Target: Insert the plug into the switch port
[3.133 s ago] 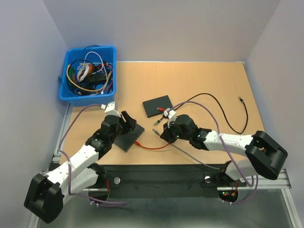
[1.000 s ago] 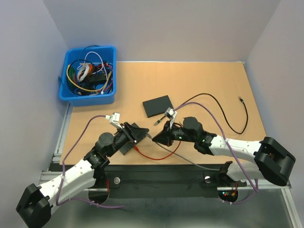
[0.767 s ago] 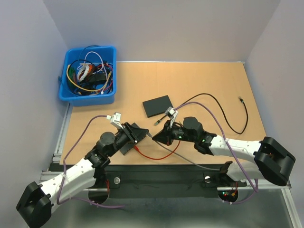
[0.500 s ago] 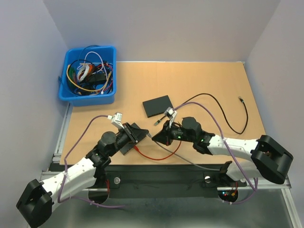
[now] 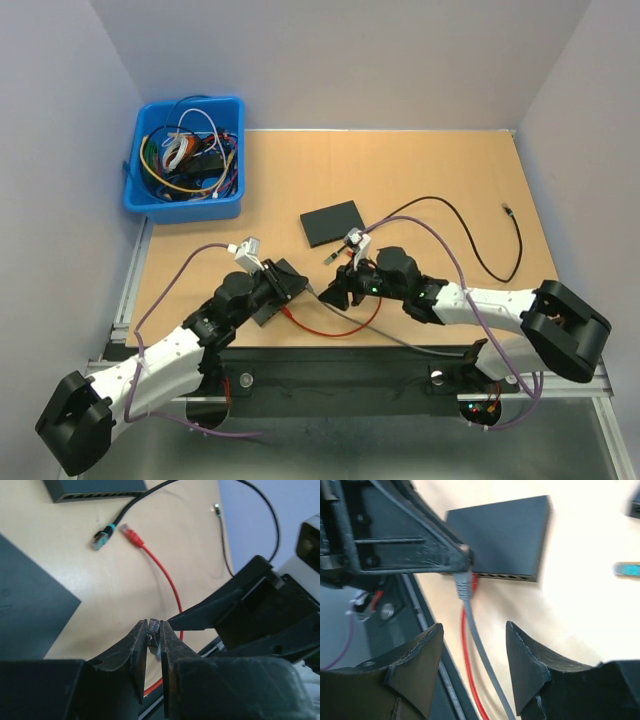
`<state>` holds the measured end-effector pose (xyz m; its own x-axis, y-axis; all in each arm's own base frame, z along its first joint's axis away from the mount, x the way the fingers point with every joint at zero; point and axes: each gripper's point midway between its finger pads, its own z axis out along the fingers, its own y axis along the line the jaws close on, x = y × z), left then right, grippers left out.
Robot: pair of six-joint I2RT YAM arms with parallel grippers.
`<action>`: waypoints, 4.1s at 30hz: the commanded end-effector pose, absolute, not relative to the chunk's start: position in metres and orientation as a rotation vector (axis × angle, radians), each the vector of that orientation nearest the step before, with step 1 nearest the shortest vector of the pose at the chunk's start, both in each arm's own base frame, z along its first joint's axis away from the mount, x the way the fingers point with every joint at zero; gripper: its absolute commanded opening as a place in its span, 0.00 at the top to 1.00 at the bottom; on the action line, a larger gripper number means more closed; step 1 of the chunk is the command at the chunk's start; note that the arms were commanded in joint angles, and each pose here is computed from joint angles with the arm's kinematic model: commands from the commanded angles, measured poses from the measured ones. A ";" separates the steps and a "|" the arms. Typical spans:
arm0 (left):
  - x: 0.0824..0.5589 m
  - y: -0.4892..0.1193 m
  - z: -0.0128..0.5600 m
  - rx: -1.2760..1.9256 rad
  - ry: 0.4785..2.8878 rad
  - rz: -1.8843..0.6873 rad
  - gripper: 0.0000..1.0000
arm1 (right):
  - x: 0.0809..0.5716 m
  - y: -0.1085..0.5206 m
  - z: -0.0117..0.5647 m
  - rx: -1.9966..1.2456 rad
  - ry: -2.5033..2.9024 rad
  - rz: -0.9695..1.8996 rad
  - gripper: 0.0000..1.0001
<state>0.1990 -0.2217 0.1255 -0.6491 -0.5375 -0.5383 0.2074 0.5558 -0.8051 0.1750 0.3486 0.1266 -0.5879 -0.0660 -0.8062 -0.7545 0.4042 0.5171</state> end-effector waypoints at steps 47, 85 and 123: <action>0.207 -0.250 0.111 -0.269 2.099 -1.148 1.00 | 0.196 0.372 0.115 -0.867 1.800 0.977 0.52; 0.199 -0.251 0.114 -0.232 2.116 -1.123 0.45 | 0.204 0.369 0.079 -0.842 1.898 0.903 1.00; 0.173 -0.137 0.055 -0.645 2.365 -0.409 0.01 | 0.275 0.374 0.036 -0.596 2.153 0.498 1.00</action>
<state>0.1752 -0.1479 0.0592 -0.6509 -0.5992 -0.4661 -0.3210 0.7736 -0.5463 0.2697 0.3670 0.0362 -0.5461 -0.2403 -0.8025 -0.5810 0.7988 0.1562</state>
